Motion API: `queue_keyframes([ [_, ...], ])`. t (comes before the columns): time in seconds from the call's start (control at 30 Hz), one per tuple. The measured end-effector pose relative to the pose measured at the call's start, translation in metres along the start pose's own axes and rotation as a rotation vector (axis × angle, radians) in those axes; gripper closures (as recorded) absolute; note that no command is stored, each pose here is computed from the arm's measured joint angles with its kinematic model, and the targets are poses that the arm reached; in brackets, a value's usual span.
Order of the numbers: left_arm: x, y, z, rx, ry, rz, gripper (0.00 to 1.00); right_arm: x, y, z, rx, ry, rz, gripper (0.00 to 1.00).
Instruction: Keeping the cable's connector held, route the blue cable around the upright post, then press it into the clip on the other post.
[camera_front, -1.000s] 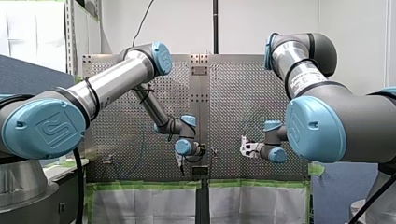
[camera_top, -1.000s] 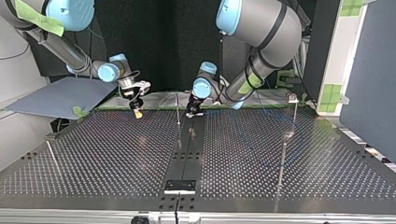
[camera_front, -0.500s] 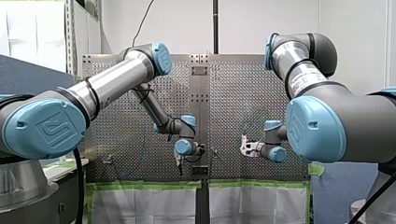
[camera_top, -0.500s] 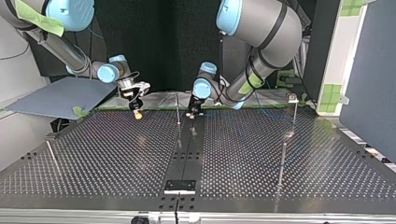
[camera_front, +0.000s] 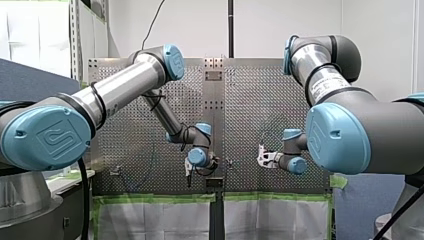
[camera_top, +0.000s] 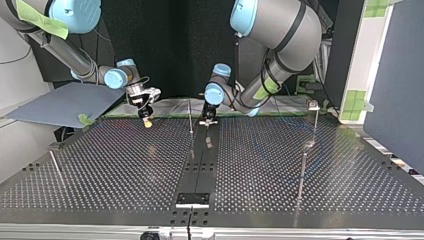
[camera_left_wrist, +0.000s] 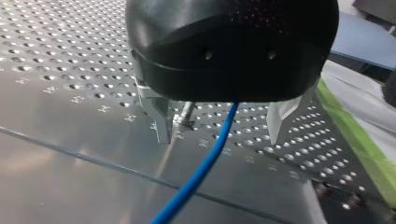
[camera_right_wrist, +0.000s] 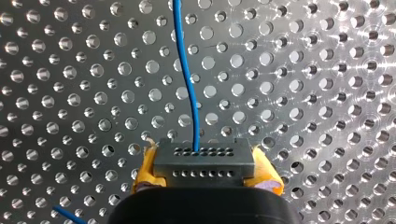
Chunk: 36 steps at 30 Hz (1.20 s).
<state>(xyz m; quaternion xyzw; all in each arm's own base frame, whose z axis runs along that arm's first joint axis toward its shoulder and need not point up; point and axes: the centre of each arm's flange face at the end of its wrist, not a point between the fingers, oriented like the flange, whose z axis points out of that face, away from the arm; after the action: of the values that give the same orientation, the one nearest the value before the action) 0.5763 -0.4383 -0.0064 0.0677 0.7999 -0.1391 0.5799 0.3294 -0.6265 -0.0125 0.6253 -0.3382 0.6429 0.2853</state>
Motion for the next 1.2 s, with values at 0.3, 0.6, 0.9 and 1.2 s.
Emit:
queue_keyframes([
  [0.3,0.003,0.0,-0.009,-0.008,0.07,0.046,0.0,0.0,0.0,0.0,0.0,0.0,0.001,1.0],
  [0.6,0.0,-0.006,-0.03,0.018,0.134,0.094,0.0,0.001,0.0,0.001,0.0,0.0,0.001,1.0],
  [0.9,0.0,-0.031,-0.064,0.057,0.138,0.115,0.0,0.0,0.0,0.0,-0.002,-0.008,0.003,1.0],
  [1.2,0.012,-0.063,-0.094,0.088,0.117,0.128,0.0,0.0,0.0,0.0,-0.002,-0.01,0.006,1.0],
])
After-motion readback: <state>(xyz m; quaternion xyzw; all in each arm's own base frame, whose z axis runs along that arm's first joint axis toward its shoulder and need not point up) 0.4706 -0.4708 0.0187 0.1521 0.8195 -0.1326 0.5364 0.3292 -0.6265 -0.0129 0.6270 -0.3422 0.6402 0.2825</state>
